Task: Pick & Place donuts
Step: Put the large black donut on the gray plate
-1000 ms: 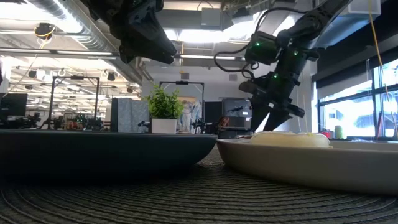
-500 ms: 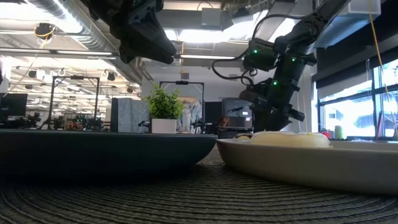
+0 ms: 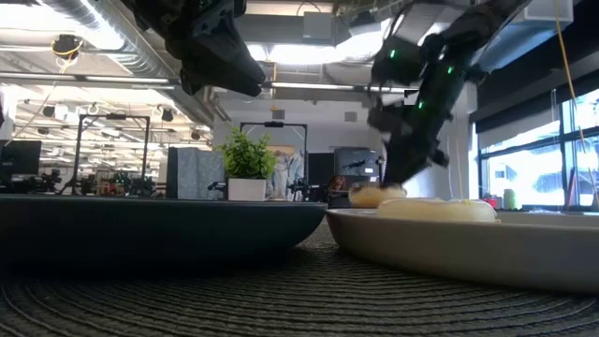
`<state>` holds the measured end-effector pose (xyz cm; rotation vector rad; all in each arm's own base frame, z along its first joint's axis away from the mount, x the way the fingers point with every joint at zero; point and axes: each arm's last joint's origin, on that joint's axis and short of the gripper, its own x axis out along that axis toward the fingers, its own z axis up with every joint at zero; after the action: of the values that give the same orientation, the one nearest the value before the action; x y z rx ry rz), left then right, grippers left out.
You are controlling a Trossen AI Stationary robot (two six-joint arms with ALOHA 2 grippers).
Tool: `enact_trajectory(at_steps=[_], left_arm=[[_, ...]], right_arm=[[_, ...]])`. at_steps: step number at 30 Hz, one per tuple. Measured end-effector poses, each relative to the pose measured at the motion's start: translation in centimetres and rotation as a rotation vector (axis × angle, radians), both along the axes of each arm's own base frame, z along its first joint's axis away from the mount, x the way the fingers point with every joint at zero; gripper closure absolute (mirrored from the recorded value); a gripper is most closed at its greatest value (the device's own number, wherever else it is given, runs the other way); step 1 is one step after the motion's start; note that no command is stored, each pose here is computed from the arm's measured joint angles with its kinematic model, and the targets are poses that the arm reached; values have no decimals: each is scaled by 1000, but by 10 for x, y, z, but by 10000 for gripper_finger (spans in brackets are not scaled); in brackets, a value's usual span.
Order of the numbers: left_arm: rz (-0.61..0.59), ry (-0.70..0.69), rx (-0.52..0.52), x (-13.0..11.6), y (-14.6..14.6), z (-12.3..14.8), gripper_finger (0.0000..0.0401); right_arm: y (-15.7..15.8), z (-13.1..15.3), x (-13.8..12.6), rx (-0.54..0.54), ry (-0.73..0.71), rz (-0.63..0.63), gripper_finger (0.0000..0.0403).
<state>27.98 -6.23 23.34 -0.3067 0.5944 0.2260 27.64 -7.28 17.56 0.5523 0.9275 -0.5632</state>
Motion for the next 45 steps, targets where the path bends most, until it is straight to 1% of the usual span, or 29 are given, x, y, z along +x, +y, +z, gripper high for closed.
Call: enact_trajectory(at_steps=[3,8,12,15,17,20,22,24,27,31,39,45], left_arm=[[0,1,0,0,0,0,291],[2,1,1,0,1,0,294],[12,0,1,1,3,0,292],[18,0,0,1,5,0,290],[20,0,0,1,6,0,290],[24,0,0,1,7,0,293],[23,1,1,1,7,0,294],[6,5,24,1,7,0,295],[-29,12,71,1,7,0,292],[-42,14,90,1,7,0,290],[-38,13,83,1,7,0,295],[-37,13,83,2,7,0,290]], right_arm=[[15,19,-3,5,-71,70,364],[56,45,-8,82,-188,171,365],[98,54,-14,123,-222,287,368],[131,54,-19,153,-218,342,367],[152,52,-23,178,-211,344,367],[182,45,-31,215,-187,312,367],[198,39,-36,240,-172,283,367],[212,32,-41,252,-152,244,367],[224,21,-45,253,-129,173,366],[234,6,-45,245,-84,144,366],[246,-15,-48,212,-5,184,366],[247,-20,-47,183,-6,171,366]])
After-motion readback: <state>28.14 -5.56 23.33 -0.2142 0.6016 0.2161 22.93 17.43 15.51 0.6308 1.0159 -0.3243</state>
